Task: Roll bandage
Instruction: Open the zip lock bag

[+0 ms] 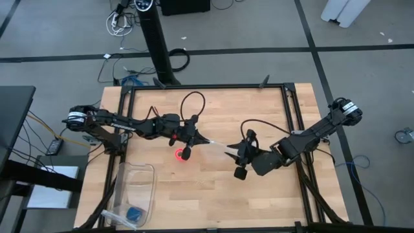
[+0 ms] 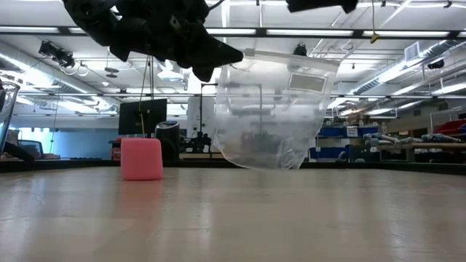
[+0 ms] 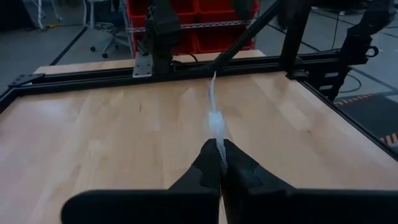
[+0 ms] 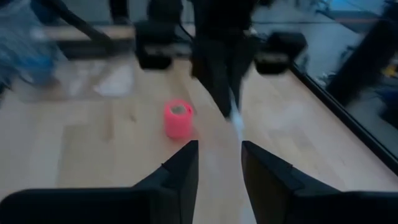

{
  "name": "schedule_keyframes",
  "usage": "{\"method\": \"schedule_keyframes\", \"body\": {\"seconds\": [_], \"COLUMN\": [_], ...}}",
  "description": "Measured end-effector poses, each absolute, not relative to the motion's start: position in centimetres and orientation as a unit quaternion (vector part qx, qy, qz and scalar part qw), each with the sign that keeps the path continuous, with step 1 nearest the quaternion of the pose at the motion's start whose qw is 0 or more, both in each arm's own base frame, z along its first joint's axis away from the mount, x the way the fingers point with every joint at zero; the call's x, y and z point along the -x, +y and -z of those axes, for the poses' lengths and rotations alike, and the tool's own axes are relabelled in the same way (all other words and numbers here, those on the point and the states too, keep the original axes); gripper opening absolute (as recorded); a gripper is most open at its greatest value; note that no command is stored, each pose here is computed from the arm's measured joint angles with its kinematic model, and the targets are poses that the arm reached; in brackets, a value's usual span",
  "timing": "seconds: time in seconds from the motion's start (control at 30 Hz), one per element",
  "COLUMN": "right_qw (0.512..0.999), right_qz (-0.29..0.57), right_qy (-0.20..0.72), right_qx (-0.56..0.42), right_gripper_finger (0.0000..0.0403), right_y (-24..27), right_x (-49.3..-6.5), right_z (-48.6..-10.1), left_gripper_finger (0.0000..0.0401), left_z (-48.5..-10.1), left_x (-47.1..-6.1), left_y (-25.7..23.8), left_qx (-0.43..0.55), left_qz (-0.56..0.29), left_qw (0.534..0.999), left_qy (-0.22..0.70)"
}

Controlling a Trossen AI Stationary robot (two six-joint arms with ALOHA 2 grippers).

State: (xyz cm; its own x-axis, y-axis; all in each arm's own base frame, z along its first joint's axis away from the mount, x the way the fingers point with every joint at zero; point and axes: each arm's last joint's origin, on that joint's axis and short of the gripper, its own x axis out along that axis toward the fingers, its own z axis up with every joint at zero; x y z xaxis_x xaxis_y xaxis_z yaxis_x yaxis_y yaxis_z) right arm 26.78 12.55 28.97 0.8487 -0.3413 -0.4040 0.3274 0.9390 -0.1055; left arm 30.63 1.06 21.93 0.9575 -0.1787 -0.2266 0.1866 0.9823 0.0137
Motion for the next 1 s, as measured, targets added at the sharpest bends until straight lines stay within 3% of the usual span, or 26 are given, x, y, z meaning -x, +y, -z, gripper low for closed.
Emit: {"method": "schedule_keyframes", "body": {"seconds": [0.5, 1.0], "right_qw": [0.971, 0.961], "right_qz": [0.108, 0.112], "right_qy": [0.213, 0.254], "right_qx": [-0.023, -0.007], "right_gripper_finger": [0.0123, 0.0117], "right_y": [9.0, 8.3], "right_x": [-29.8, -31.4], "right_z": [-29.0, -26.6], "left_gripper_finger": [0.0001, 0.0001], "left_z": [-22.6, -24.0], "left_x": [-31.1, -31.8], "left_y": [-0.2, -1.3], "left_qx": [-0.071, -0.106], "left_qz": [0.098, 0.094], "left_qw": [0.984, 0.977], "left_qy": [0.133, 0.159]}}
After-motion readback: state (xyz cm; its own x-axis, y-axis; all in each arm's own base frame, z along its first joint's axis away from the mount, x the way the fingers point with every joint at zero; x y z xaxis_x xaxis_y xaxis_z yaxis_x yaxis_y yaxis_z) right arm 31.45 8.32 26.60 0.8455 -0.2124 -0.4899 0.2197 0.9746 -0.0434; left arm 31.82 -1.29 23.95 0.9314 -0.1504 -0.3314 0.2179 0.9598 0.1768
